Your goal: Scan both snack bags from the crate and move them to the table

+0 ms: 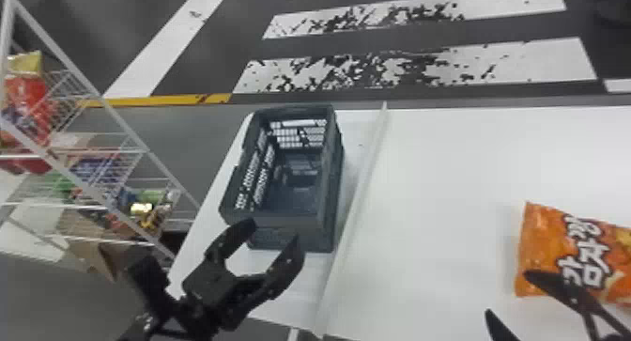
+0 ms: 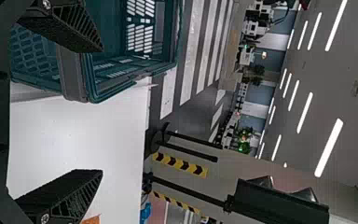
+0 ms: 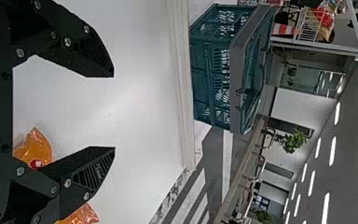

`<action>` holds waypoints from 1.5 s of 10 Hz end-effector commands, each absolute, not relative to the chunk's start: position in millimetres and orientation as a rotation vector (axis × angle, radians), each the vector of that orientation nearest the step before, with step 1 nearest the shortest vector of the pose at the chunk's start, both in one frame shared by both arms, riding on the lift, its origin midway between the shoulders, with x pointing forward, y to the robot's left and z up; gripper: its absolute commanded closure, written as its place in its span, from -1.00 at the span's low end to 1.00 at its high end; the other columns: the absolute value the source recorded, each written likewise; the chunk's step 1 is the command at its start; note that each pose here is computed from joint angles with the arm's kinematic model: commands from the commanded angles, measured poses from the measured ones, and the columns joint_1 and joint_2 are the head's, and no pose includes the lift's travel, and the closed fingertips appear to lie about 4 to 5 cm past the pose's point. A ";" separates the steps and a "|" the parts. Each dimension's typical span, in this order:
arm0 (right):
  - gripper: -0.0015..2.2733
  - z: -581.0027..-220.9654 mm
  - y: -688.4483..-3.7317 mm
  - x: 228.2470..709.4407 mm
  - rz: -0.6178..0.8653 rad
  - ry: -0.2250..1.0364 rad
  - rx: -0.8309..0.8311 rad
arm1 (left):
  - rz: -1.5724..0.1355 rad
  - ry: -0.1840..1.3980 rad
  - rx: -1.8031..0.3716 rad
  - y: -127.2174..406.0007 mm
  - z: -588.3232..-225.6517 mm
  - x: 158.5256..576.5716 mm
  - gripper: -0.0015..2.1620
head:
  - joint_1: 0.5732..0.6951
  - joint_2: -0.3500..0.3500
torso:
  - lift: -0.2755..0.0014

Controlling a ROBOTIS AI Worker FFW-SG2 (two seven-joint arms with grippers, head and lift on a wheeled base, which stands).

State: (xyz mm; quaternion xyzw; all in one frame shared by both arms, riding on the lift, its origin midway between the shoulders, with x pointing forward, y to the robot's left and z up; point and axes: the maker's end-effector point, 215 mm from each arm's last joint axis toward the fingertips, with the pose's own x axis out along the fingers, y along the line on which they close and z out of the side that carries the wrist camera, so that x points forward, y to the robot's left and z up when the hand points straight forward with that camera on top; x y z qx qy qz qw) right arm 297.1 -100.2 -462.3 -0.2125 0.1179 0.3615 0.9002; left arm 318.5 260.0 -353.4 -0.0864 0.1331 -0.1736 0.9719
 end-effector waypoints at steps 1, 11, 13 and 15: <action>-0.91 -467.3 -105.7 305.8 0.733 0.234 -0.495 | -0.357 0.272 -0.178 259.1 -354.4 316.5 -0.93 | 1.00 0.86 | 0.36; -0.91 -522.8 -198.3 345.7 0.565 0.355 -0.859 | -0.396 0.258 -0.234 276.4 -349.9 302.2 -0.93 | 1.00 0.51 | 0.36; -0.91 -530.7 -216.3 350.1 0.483 0.380 -0.937 | -0.397 0.257 -0.234 276.8 -350.6 303.2 -0.93 | 1.00 0.39 | 0.36; -0.93 -545.3 -230.0 357.9 0.421 0.396 -1.040 | -0.404 0.255 -0.242 277.5 -348.9 301.8 -0.93 | 1.00 0.29 | 0.36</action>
